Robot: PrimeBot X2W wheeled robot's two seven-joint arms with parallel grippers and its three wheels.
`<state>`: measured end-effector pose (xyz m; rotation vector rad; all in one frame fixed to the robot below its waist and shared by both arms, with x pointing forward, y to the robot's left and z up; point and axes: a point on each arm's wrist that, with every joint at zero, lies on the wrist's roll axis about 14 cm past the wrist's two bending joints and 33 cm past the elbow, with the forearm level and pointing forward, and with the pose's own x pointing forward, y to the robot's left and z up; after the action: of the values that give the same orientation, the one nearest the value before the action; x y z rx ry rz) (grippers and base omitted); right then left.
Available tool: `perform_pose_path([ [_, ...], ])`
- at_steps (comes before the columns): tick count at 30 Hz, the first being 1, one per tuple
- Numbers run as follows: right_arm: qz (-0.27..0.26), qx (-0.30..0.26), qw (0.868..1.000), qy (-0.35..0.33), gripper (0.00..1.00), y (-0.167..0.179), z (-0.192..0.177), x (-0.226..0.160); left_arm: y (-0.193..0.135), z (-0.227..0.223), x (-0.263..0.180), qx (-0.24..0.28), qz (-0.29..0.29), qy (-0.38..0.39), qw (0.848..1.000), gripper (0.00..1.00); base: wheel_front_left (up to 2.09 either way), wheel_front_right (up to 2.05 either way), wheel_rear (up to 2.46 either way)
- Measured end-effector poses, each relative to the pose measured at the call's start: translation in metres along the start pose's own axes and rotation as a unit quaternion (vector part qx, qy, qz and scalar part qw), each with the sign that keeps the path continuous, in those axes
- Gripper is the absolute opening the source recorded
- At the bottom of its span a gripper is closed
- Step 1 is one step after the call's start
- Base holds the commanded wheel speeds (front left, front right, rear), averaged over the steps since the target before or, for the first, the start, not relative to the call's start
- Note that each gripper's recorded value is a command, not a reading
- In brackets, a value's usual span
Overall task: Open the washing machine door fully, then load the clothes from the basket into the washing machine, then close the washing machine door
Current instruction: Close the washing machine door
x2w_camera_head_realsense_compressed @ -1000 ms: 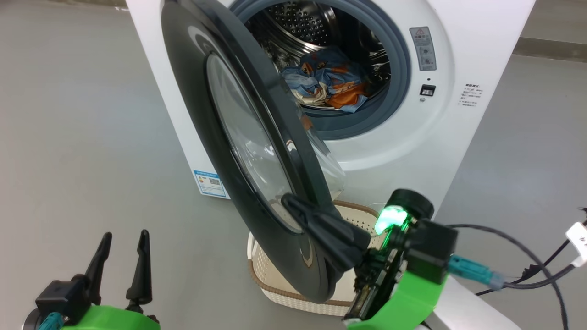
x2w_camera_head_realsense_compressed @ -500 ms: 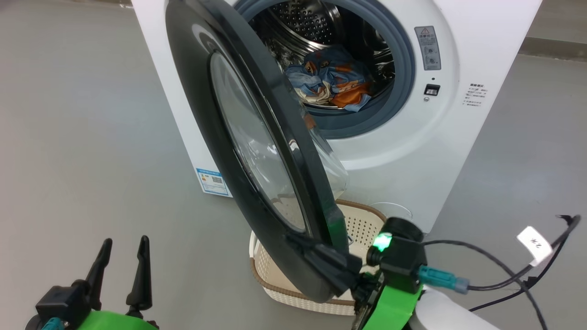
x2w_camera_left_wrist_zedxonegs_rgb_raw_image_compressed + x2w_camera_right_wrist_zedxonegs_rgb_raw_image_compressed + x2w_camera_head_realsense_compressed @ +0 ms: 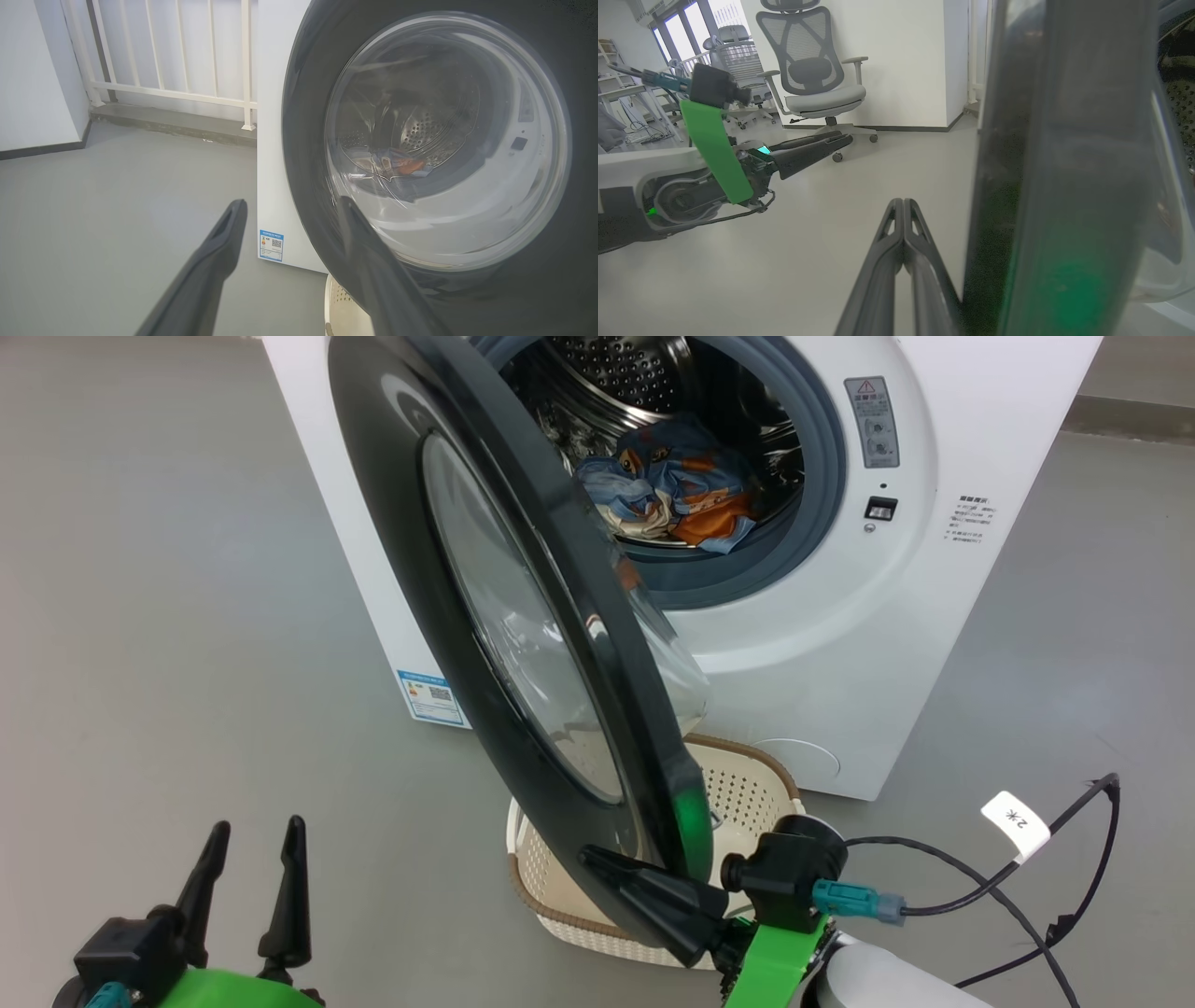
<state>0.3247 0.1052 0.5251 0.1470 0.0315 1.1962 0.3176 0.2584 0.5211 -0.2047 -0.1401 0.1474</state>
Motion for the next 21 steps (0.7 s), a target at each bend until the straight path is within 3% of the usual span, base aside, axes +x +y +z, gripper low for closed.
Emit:
perform_pose_path([
  [8,-0.032,0.012,0.999,0.006,0.0,-0.021,-0.005,-0.004,0.0,-0.003,0.001,0.0,0.0,0.005,1.0,1.0,0.0,0.0,0.0],
  [21,-0.165,-0.006,0.986,-0.033,0.0,-0.118,0.018,-0.034,-0.012,-0.019,0.013,0.002,-0.017,0.029,0.999,1.0,0.0,0.0,0.0],
])
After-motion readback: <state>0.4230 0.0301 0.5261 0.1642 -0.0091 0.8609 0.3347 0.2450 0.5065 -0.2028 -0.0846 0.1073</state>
